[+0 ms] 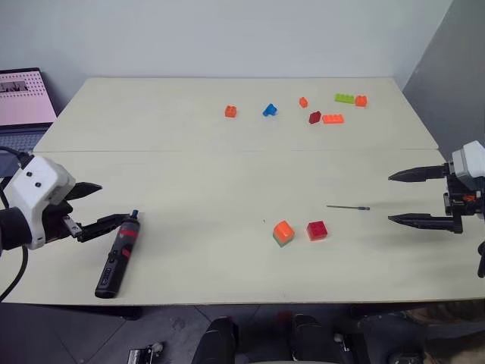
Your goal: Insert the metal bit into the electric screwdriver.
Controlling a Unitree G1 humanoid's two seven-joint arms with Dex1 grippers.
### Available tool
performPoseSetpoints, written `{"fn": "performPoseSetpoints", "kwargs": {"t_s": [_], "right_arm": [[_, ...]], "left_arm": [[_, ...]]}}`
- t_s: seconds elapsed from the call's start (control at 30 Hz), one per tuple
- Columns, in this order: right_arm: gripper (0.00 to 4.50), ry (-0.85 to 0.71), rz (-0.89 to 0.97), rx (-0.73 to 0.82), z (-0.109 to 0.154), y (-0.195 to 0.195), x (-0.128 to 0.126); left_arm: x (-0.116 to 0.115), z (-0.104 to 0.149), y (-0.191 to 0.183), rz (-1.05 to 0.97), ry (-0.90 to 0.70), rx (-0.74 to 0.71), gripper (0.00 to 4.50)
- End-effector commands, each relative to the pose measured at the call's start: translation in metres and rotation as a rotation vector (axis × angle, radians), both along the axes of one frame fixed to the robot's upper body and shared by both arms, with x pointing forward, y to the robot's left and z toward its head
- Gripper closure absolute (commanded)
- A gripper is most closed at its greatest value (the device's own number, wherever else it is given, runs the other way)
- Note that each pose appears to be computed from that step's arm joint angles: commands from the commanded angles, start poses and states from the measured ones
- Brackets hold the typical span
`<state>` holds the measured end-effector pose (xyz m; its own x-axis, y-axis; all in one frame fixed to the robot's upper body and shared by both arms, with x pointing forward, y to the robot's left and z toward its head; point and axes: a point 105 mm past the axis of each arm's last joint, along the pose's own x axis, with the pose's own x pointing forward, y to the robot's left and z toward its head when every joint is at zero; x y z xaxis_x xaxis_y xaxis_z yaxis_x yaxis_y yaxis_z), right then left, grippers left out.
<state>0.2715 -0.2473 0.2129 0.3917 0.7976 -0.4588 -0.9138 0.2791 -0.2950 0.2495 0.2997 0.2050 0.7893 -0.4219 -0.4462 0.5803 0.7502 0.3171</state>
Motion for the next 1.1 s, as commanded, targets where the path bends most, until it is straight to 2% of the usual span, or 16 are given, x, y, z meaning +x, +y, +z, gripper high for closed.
{"fn": "performPoseSetpoints", "kwargs": {"t_s": [0.03, 0.53, 0.73, 0.9, 1.1], "right_arm": [[0.0, -0.051, 0.008, 0.002, 0.011, -0.001, -0.002], [0.0, -0.062, 0.019, -0.004, 0.008, 0.003, 0.002], [0.0, -0.063, 0.029, -0.002, 0.004, 0.008, 0.002], [0.0, -0.057, 0.037, -0.004, 0.002, 0.009, -0.001], [0.0, -0.031, 0.103, -0.014, -0.008, 0.028, -0.012]], "left_arm": [[0.001, 0.009, -0.001, -0.013, -0.045, 0.002, 0.01], [0.004, 0.004, -0.001, 0.033, -0.051, 0.014, 0.01], [-0.003, -0.004, -0.017, -0.07, -0.006, 0.02, 0.01], [-0.006, -0.009, -0.05, -0.237, 0.013, 0.031, 0.01], [-0.008, -0.014, -0.111, -0.486, 0.011, -0.017, 0.01]]}}
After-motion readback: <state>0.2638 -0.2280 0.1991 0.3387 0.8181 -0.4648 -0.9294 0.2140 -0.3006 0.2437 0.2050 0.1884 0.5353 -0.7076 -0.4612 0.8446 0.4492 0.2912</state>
